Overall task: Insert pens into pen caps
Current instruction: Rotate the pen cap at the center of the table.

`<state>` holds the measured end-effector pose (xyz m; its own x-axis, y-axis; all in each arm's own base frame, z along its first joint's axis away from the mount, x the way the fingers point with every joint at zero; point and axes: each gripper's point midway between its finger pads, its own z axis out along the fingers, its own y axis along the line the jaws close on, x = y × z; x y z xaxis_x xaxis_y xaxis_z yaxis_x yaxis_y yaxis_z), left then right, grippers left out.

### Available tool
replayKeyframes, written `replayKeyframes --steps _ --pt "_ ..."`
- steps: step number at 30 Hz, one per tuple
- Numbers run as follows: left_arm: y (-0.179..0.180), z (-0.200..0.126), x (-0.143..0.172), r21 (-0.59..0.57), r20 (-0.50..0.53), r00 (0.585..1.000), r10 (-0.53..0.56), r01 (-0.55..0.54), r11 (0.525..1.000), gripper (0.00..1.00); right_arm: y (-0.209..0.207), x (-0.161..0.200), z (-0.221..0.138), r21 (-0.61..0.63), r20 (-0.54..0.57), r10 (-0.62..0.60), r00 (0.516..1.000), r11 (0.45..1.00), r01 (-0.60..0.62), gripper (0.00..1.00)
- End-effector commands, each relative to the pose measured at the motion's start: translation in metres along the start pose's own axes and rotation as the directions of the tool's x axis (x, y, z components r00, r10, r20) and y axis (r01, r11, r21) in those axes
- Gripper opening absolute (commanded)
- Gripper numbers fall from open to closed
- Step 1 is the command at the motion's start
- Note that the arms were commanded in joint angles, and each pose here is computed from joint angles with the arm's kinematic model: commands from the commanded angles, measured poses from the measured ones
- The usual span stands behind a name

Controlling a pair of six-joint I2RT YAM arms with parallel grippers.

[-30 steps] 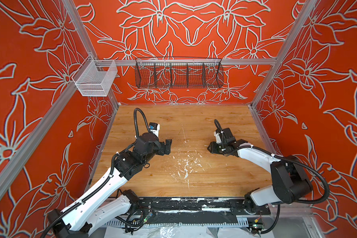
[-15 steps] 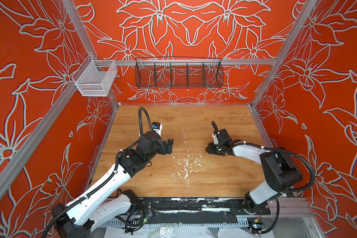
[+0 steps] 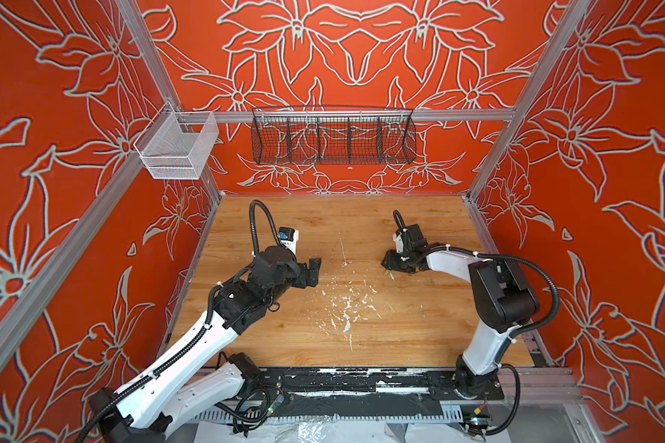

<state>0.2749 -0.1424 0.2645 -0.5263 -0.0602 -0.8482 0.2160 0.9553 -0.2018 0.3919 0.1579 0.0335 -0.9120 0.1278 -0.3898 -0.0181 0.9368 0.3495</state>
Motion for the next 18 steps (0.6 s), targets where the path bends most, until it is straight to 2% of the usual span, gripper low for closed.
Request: replayKeyframes --steps 1,6,13,18 --pt "0.004 0.001 -0.004 -0.022 0.004 1.000 0.008 -0.008 1.000 0.97 0.001 0.000 0.004 -0.007 -0.038 -0.013 0.999 1.000 0.012 0.49" --pt "0.002 0.006 -0.004 -0.023 -0.008 1.000 0.020 -0.021 1.000 0.97 -0.012 0.002 -0.001 0.074 -0.045 -0.034 0.998 0.997 0.037 0.49" --pt "-0.001 0.010 -0.005 -0.012 -0.008 0.999 0.032 -0.032 0.999 0.97 0.007 0.002 0.007 -0.022 -0.087 -0.074 0.993 0.997 0.073 0.47" --pt "-0.001 0.012 -0.001 -0.009 -0.021 0.999 0.025 -0.025 1.000 0.97 0.013 -0.003 0.008 -0.037 -0.081 -0.079 0.994 0.996 0.076 0.40"
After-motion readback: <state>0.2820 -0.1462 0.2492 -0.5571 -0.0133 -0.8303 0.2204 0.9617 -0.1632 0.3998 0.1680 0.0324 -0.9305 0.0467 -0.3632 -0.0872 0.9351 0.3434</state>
